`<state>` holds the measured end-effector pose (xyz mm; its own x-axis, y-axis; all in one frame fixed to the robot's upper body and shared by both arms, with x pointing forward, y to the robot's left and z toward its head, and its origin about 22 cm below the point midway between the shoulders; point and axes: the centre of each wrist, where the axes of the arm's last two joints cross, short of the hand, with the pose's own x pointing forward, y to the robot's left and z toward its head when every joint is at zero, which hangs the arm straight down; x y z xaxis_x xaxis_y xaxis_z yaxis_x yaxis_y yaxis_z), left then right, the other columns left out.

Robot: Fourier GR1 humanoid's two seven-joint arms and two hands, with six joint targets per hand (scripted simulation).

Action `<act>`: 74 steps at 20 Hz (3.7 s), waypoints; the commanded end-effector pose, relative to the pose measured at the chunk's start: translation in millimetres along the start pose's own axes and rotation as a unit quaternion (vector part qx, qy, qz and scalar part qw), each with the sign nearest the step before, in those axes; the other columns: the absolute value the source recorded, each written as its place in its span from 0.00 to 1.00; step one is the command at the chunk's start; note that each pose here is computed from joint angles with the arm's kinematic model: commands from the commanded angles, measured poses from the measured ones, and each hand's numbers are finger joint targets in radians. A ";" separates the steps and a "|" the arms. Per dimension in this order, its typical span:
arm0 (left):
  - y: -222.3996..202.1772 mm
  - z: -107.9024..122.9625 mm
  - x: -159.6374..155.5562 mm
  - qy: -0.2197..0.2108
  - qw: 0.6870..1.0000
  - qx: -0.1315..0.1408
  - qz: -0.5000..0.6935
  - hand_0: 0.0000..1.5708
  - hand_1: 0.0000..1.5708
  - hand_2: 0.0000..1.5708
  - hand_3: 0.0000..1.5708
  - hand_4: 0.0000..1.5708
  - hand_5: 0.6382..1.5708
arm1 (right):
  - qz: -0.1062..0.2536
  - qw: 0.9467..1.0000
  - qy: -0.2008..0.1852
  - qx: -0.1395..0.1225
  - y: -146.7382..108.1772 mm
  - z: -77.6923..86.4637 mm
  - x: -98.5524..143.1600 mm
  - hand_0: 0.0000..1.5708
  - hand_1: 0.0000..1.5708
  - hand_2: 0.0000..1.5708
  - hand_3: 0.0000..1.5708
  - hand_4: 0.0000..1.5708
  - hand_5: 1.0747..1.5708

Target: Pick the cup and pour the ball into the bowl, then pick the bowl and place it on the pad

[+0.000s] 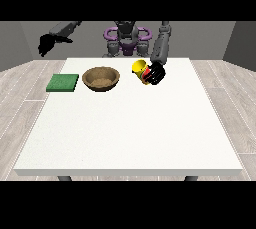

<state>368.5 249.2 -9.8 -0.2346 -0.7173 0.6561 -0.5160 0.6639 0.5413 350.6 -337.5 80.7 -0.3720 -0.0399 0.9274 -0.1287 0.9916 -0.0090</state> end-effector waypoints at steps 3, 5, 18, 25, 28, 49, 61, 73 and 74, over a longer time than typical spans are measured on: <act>-39.9 28.0 20.0 -0.044 0.987 -0.066 -0.140 0.87 0.87 1.00 1.00 0.62 0.99 | -0.010 0.997 0.080 -0.011 2.1 14.5 -34.1 0.00 0.00 0.14 0.17 0.20 0.99; -55.2 18.9 39.6 -0.055 0.981 -0.085 -0.167 0.85 0.85 1.00 1.00 0.60 0.99 | -0.017 0.996 0.087 -0.014 -3.5 17.8 -39.3 0.00 0.00 0.10 0.19 0.25 0.99; -119.0 16.5 166.6 -0.166 0.902 -0.185 -0.354 0.37 0.37 1.00 1.00 0.47 1.00 | -0.021 0.987 0.146 -0.058 -36.6 61.4 -75.2 0.00 0.00 0.06 0.15 0.46 0.94; -123.7 7.5 225.4 -0.290 0.785 -0.247 -0.489 0.00 0.00 1.00 1.00 0.77 0.81 | -0.022 0.988 0.145 -0.043 -37.9 52.4 -75.0 0.00 0.00 0.00 0.18 0.47 0.93; -127.0 -4.8 234.8 -0.359 0.698 -0.230 -0.576 0.91 0.91 1.00 1.00 0.77 0.85 | -0.022 0.985 0.154 -0.070 -47.0 65.0 -78.2 0.00 0.00 0.00 0.15 0.48 0.93; -88.8 -30.1 228.3 -0.125 0.928 -0.205 -0.286 0.10 0.10 1.00 1.00 0.56 1.00 | -0.024 0.981 0.159 -0.112 -55.4 77.6 -78.5 0.00 0.00 0.15 0.11 0.47 0.97; -42.6 -0.7 195.0 0.000 0.987 -0.117 0.109 0.77 0.77 1.00 0.92 0.59 0.98 | -0.064 0.964 0.224 -0.128 14.4 26.7 -92.9 0.00 0.00 0.00 0.00 0.42 1.00; -40.1 56.0 82.9 0.130 0.942 -0.203 0.232 0.00 0.00 0.00 0.00 0.00 0.10 | -0.075 0.961 0.249 -0.090 95.8 13.4 -96.9 0.00 0.00 0.00 0.00 0.00 1.00; -29.4 49.0 81.9 0.130 0.935 -0.219 0.246 0.00 0.00 0.00 0.00 0.00 0.09 | -0.080 0.953 0.271 -0.110 101.5 33.8 -112.2 0.00 0.00 0.00 0.00 0.00 1.00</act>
<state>333.0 140.6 20.8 -0.1483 -0.3140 0.9378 -0.0383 0.9494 0.3119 364.6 -253.0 -14.5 0.1115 -0.1665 0.9797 0.0405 0.9858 0.1629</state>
